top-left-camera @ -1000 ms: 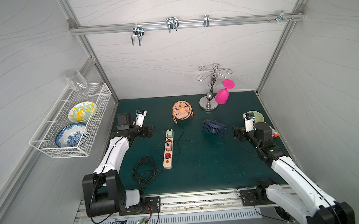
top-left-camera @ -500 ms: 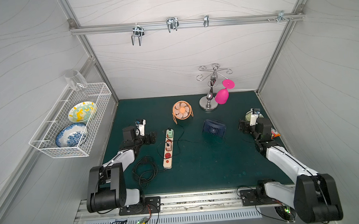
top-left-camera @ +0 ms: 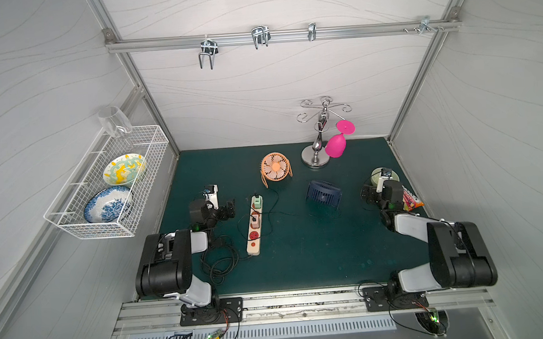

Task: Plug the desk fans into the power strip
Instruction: Reset both arms

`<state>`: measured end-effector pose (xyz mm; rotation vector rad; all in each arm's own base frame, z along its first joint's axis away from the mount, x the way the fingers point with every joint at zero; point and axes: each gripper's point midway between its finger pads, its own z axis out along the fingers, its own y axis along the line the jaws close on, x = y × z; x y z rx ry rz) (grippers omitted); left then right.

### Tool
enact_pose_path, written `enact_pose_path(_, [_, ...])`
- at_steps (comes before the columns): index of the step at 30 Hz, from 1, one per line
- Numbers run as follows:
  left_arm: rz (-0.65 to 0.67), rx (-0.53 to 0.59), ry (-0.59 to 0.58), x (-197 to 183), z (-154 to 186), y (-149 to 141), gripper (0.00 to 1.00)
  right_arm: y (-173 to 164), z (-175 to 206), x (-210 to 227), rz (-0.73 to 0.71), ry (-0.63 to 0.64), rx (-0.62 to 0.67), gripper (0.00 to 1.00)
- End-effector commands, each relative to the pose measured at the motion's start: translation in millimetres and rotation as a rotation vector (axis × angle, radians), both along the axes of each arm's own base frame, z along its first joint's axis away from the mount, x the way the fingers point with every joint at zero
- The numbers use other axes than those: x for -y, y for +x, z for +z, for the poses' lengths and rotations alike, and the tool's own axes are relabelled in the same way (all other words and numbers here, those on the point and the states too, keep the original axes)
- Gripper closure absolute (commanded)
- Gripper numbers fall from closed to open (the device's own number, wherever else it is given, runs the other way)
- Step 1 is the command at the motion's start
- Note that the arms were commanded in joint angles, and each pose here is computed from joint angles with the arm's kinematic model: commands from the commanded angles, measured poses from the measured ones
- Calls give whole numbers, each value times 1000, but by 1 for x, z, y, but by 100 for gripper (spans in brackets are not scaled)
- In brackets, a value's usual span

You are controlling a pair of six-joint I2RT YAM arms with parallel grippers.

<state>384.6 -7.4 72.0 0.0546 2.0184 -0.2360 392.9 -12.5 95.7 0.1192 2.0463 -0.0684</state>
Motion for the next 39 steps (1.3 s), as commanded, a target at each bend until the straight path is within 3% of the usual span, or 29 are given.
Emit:
enact_pose_path(1, [18,105,20,-3,22,12,0,5,6,1,-8,22,67,1])
enact_pose_path(8, [24,100,22,-3,22,12,0,0,-7,2,-15,20,116,1])
enact_pose_path(39, [26,98,29,-2,22,13,0,6,-11,5,-29,25,76,1])
